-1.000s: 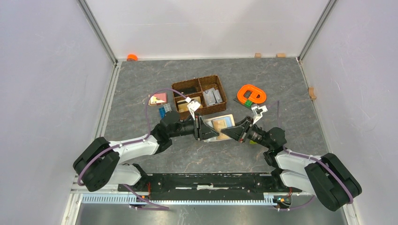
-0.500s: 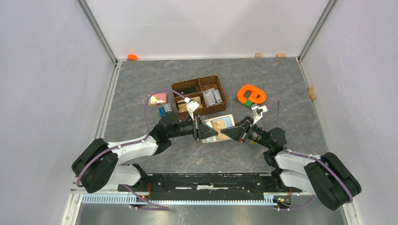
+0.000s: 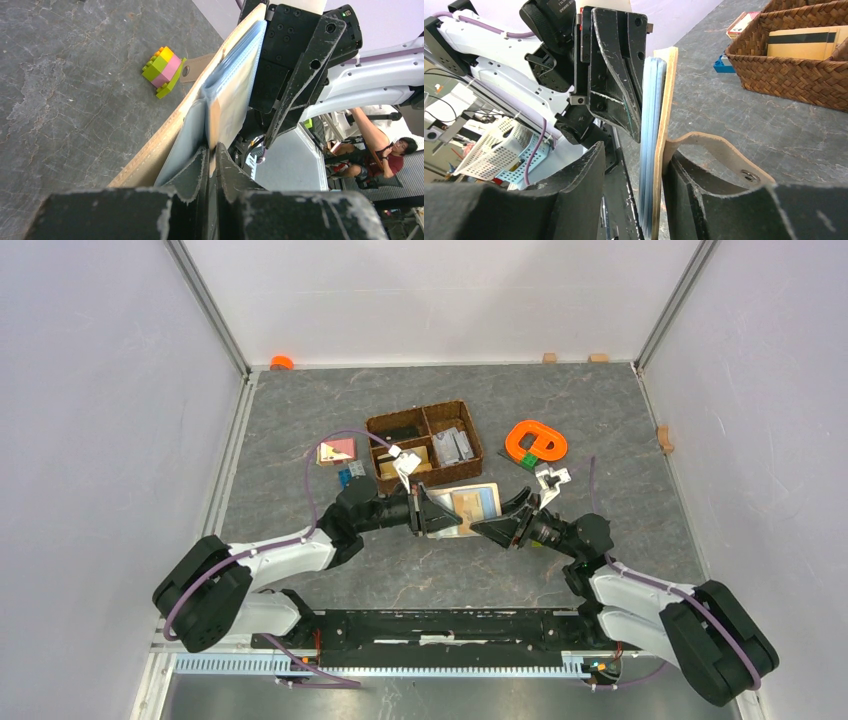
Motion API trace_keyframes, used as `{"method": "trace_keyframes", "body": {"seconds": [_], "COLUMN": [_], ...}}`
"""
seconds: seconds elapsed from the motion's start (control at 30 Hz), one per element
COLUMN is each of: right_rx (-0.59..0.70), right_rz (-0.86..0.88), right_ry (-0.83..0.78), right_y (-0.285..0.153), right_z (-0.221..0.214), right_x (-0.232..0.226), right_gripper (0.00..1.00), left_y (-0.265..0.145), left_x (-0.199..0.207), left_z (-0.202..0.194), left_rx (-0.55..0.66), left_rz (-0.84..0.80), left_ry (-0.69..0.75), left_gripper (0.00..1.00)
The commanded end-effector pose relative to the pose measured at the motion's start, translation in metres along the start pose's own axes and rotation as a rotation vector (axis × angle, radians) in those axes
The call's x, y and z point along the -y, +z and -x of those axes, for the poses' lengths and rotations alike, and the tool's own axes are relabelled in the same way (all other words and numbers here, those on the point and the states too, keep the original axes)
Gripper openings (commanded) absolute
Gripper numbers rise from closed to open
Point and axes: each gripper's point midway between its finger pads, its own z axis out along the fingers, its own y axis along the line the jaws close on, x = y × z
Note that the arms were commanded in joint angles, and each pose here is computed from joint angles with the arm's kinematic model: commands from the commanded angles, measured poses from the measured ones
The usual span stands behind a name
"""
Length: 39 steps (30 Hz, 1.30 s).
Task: Take the credit cards out of the card holder
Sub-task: Remove the credit card from the card holder.
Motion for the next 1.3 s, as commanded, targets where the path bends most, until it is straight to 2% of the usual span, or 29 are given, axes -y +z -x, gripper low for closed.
{"method": "trace_keyframes", "body": {"seconds": [0.0, 0.2, 1.27], "right_rx": [0.021, 0.029, 0.066], "right_rz": [0.008, -0.026, -0.022], "right_ry": [-0.086, -0.105, -0.106], "right_y": [0.002, -0.001, -0.008], "right_z": [0.011, 0.013, 0.021], "right_x": [-0.004, 0.003, 0.002], "right_gripper": [0.49, 0.43, 0.36], "left_y": [-0.005, -0.008, -0.012], "left_x": [0.004, 0.003, -0.015], "left_z": [0.021, 0.023, 0.026], "left_rx": [0.083, 0.093, 0.101], "left_rz": [-0.001, 0.004, 0.079], "left_ry": [0.01, 0.009, -0.005], "left_gripper": [0.02, 0.02, 0.02]}}
